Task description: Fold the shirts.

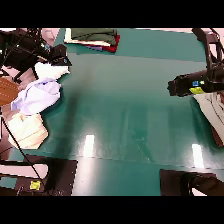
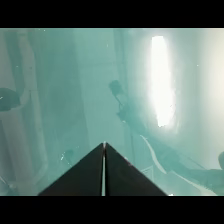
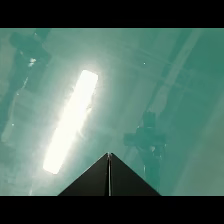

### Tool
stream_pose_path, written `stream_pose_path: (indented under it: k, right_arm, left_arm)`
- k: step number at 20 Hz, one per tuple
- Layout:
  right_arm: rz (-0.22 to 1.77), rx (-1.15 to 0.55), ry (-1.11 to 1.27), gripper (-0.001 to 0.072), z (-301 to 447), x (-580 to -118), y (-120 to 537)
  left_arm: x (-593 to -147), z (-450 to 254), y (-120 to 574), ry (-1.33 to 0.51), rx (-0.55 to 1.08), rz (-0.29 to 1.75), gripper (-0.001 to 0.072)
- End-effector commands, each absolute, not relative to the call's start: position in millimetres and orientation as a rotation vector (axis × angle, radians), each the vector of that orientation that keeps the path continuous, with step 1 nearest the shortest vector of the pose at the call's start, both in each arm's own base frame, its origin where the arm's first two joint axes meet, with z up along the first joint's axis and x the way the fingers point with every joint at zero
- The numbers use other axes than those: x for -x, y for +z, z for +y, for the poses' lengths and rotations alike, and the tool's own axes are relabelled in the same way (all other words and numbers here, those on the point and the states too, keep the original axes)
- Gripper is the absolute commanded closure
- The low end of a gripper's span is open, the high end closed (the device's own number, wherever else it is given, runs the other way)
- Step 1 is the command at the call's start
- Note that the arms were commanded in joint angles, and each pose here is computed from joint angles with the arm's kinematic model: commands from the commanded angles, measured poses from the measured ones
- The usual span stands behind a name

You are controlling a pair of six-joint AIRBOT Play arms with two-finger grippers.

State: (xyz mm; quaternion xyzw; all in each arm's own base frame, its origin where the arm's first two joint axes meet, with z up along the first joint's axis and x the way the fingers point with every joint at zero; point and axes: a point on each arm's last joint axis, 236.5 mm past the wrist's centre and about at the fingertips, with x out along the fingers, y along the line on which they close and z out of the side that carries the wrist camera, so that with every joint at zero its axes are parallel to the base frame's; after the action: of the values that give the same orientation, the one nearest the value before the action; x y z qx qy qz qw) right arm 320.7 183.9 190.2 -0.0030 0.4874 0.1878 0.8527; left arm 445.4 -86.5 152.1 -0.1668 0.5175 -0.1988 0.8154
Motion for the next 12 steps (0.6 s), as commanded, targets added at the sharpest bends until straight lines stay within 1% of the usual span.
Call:
stream_pose_path:
  k: [1,12]
  right_arm:
    - [1.028,0.007,0.395,0.0692,184.3,-320.8,189.3]
    - [1.038,0.009,0.394,0.0692,185.7,-323.6,185.0]
  left_arm:
    - [-445.0,-86.7,151.8,-0.425,0.355,1.106,0.0682]
    - [-445.7,-86.5,151.3,-0.424,0.355,1.105,0.0682]
